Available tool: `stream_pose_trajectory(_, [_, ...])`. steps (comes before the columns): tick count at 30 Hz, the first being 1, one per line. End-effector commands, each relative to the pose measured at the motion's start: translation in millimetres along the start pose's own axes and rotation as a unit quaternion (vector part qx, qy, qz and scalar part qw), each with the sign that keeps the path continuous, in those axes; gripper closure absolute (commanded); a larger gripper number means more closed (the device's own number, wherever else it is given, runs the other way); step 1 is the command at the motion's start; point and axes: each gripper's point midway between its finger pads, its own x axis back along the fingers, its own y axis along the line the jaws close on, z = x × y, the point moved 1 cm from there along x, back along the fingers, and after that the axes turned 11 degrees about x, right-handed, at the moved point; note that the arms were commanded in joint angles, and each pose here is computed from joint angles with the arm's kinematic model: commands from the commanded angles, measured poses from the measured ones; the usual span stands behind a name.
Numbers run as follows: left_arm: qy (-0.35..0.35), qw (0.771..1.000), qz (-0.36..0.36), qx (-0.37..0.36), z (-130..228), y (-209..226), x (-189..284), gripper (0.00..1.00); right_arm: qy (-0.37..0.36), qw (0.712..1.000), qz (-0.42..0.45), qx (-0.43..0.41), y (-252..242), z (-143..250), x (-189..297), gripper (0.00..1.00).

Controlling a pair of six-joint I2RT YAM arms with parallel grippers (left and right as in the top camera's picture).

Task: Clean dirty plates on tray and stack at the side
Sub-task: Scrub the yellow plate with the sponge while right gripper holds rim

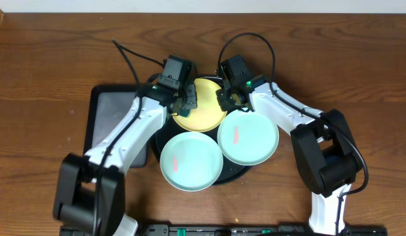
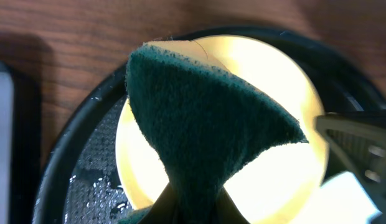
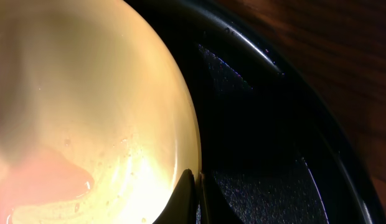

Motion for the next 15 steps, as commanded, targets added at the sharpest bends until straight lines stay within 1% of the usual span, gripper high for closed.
stream_pose_trajectory(1, [0.010,1.000,-0.018,-0.005,4,7,-19,0.92,0.012,1.000,-0.007,0.004,8,6,-7,0.99])
stream_pose_trajectory(9, [0.020,0.999,-0.025,-0.005,10,9,-59,0.92,0.011,1.000,-0.007,0.004,8,6,-7,0.99])
stream_pose_trajectory(15, [0.047,0.998,-0.043,-0.006,25,19,-89,0.92,0.012,1.000,-0.007,0.004,8,6,-7,0.99])
